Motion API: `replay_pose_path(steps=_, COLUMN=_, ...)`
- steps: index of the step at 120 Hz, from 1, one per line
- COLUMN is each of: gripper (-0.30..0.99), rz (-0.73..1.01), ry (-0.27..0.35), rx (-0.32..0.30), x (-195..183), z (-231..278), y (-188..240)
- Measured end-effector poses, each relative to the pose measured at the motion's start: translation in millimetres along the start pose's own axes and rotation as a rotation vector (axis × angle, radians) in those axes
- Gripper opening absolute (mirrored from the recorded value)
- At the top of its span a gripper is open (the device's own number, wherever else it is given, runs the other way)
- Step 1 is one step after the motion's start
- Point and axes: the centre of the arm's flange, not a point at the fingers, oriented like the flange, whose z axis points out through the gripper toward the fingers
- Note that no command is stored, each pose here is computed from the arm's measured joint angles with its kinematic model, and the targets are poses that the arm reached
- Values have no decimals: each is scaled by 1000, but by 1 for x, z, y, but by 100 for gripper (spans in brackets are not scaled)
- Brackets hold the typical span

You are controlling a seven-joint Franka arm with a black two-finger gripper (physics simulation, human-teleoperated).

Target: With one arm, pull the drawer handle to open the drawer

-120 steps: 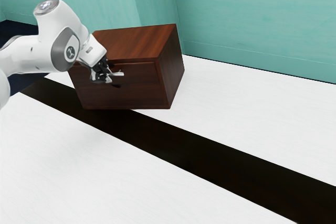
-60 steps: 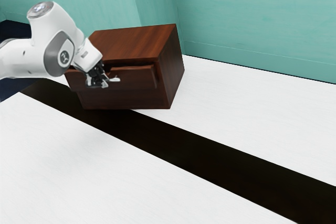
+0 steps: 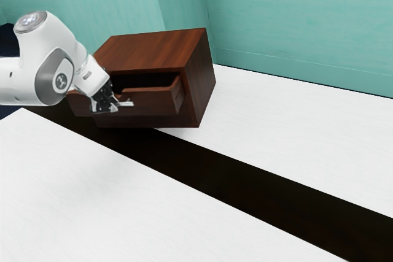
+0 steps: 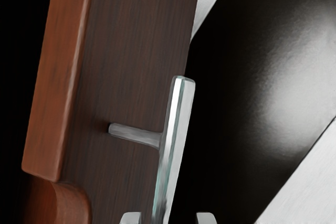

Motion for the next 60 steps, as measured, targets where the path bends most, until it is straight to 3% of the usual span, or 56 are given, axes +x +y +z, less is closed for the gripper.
replay_pose_path(steps=60, gripper=4, rz=5, ry=-8, rx=15, x=-10, z=-32, y=52)
